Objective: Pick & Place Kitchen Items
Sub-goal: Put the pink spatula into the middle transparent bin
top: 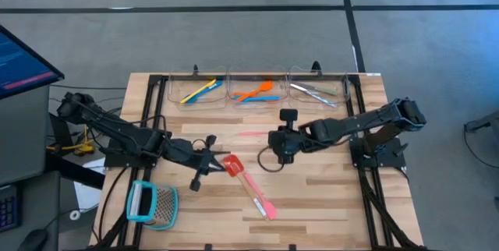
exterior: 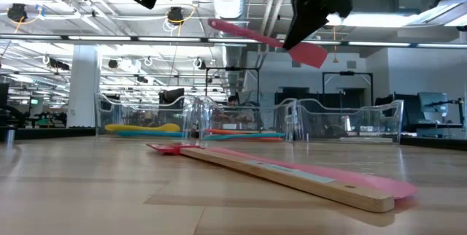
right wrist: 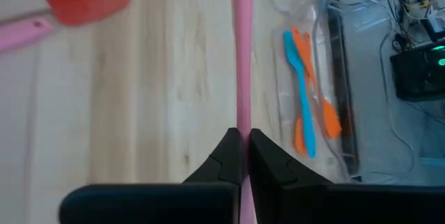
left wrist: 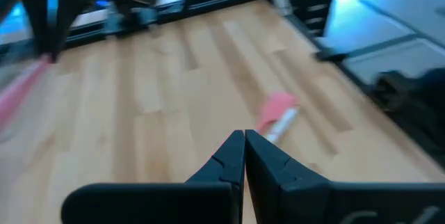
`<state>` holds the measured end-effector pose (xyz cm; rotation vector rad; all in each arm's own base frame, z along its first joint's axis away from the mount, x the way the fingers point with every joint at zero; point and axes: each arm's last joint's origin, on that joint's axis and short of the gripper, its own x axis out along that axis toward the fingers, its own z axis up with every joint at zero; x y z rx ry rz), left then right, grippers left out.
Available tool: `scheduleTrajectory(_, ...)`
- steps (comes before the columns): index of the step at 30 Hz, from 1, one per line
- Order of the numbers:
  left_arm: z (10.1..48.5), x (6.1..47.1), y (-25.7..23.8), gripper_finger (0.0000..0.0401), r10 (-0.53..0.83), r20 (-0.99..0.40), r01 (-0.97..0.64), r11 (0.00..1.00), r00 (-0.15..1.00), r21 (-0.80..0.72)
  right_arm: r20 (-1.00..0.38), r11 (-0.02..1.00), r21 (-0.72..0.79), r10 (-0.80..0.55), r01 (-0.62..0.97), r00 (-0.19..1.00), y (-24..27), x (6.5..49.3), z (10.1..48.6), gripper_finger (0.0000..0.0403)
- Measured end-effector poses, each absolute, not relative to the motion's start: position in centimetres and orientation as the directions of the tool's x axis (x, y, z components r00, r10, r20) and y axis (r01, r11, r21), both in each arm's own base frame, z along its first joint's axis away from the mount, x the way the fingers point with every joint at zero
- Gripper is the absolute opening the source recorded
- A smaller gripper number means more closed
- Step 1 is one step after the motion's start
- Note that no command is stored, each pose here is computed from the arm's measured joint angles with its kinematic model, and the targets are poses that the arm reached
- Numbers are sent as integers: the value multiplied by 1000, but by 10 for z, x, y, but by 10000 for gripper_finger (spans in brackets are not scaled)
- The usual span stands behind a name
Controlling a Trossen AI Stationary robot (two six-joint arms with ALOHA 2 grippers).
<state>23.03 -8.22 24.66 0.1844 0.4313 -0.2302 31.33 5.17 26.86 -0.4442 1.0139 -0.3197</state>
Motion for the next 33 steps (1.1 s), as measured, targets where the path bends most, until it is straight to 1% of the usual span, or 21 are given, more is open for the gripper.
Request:
scheduleTrajectory(3,247,233,-75,2,-116,-430,196,970,895,147,-741,855,-517,-471,42,478,35,316,269,0)
scheduleTrajectory(8,247,235,-65,2,-76,-430,153,977,900,148,-757,849,-528,-481,19,442,4,319,269,0)
scheduleTrajectory(14,247,238,-55,2,-35,-430,109,983,902,148,-760,859,-513,-450,-7,468,-31,324,271,0)
scheduleTrajectory(23,247,241,-40,2,25,-430,43,988,902,148,-736,847,-529,-489,52,468,-66,324,274,0)
scheduleTrajectory(27,247,241,-39,2,26,-430,42,988,902,147,-726,841,-540,-486,34,486,-69,325,275,0)
scheduleTrajectory(30,247,241,-39,2,26,-430,42,988,902,147,-725,853,-521,-444,1,526,-73,327,277,0)
scheduleTrajectory(33,247,241,-39,2,25,-430,42,988,902,147,-709,869,-495,-417,21,568,-84,328,280,0)
